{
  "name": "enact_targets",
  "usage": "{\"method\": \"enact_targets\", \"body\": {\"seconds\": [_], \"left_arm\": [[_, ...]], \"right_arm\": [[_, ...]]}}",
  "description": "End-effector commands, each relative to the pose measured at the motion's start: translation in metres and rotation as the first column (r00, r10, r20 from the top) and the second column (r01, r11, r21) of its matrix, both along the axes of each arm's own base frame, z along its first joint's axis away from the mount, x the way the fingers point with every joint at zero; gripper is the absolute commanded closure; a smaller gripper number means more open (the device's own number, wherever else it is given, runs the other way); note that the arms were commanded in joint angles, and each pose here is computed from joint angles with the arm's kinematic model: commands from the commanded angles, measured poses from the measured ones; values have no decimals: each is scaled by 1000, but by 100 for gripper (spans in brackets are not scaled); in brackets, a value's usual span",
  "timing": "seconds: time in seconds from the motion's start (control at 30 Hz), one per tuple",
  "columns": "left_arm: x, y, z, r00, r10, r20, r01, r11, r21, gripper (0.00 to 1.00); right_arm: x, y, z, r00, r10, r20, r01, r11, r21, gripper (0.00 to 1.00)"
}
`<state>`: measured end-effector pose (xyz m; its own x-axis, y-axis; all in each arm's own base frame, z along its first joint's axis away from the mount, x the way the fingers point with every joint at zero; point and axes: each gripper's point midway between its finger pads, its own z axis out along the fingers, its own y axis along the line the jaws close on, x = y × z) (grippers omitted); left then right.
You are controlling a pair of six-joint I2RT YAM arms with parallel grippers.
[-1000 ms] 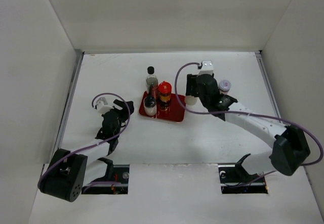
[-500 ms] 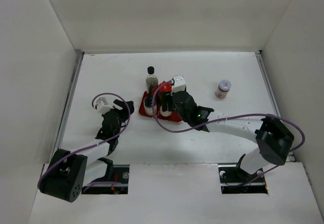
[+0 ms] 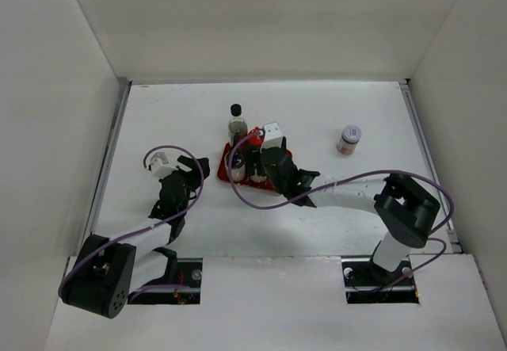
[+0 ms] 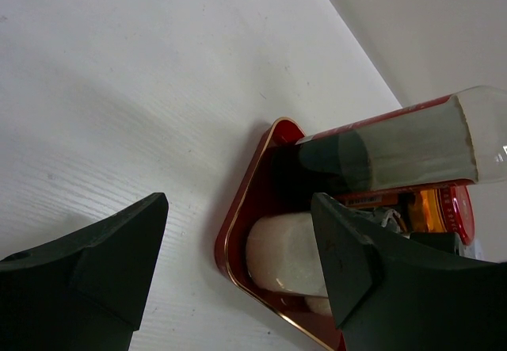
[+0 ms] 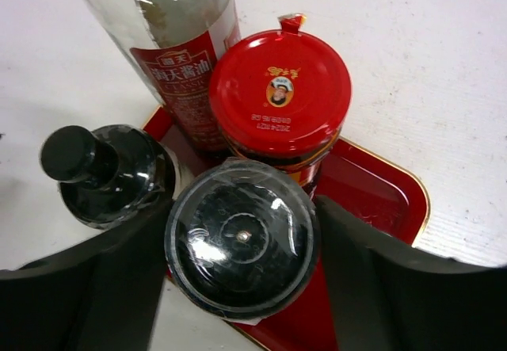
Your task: Organize the condiment bottles
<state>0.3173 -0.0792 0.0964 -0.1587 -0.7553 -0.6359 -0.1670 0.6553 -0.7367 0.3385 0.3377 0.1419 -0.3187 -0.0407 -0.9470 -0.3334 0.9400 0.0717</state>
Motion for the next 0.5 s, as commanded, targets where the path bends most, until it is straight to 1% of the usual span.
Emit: {"method": "enact_targets", "body": {"seconds": [0.0, 0.03, 0.1, 0.2, 0.27, 0.3, 0.37, 0.43, 0.47], "left_arm": [[6, -3, 19, 998, -6, 69, 7, 1000, -22, 29], [5, -3, 20, 997, -7, 70, 8, 1000, -24, 29], [5, -3, 23, 997, -4, 81, 6, 1000, -25, 29], [5, -1, 21, 997, 7, 74, -6, 1000, -19, 28], [6, -2, 21, 997, 3, 73, -1, 1000, -19, 29], [6, -3, 21, 997, 2, 75, -1, 1000, -17, 29], [8, -3, 22, 997, 3, 75, -2, 1000, -14, 29], [7, 2, 28, 995, 12, 95, -11, 1000, -10, 28], [7, 6, 31, 994, 27, 106, -27, 1000, -6, 28]], "right_arm": [[4, 18, 51, 995, -11, 102, -4, 989, 145, 16], [2, 16, 53, 995, -11, 101, -4, 990, 144, 9], [-3, 7, 63, 994, -18, 106, 1, 989, 149, 1], [-14, -17, 83, 993, -34, 116, 13, 985, 175, 0], [-18, -46, 93, 990, -78, 121, 52, 978, 200, 0], [-17, -66, 96, 984, -124, 124, 96, 972, 214, 0], [-3, -122, 97, 954, -274, 120, 242, 943, 229, 0], [14, -180, 98, 900, -423, 106, 396, 894, 208, 0], [19, -200, 99, 875, -473, 99, 449, 872, 197, 0]]}}
